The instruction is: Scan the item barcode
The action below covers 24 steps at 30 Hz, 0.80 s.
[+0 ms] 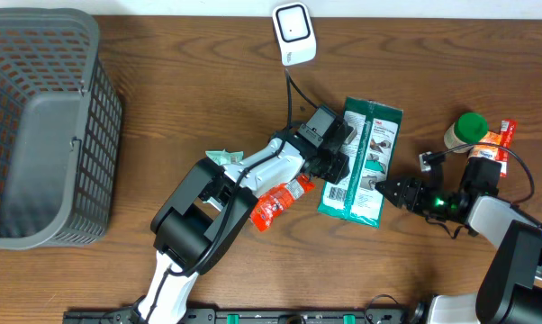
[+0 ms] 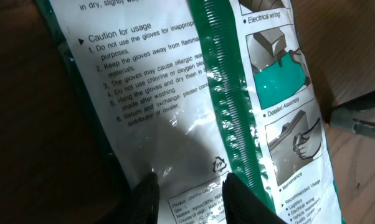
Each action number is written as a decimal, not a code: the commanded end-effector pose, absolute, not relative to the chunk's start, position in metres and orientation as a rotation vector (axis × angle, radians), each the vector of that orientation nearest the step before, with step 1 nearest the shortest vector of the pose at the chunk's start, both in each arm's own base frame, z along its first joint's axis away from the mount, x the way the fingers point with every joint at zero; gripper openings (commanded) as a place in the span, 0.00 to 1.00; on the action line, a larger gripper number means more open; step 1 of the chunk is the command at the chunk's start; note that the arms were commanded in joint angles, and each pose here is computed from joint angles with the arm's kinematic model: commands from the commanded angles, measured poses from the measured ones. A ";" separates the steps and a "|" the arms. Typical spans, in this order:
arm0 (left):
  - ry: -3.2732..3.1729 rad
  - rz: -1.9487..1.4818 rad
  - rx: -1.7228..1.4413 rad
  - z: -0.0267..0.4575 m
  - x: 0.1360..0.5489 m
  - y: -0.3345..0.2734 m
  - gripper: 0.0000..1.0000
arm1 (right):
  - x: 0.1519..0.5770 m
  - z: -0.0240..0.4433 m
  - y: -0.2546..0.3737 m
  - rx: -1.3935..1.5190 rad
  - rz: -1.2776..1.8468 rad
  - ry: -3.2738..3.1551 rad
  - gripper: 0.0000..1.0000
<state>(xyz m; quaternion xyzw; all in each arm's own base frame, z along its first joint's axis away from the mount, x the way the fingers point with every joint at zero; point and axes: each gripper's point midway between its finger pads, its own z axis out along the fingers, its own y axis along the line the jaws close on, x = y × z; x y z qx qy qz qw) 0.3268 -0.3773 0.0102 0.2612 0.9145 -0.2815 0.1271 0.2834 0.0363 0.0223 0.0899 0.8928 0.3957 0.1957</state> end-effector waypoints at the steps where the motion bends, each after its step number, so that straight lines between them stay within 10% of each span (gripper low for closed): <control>1: 2.717 -0.769 0.767 -0.012 0.324 -0.369 0.36 | 0.281 0.028 0.046 0.227 1.195 2.449 0.71; 24: 2.742 -0.759 0.767 -0.014 0.320 -0.366 0.35 | 0.300 0.033 0.056 0.163 1.160 2.409 0.70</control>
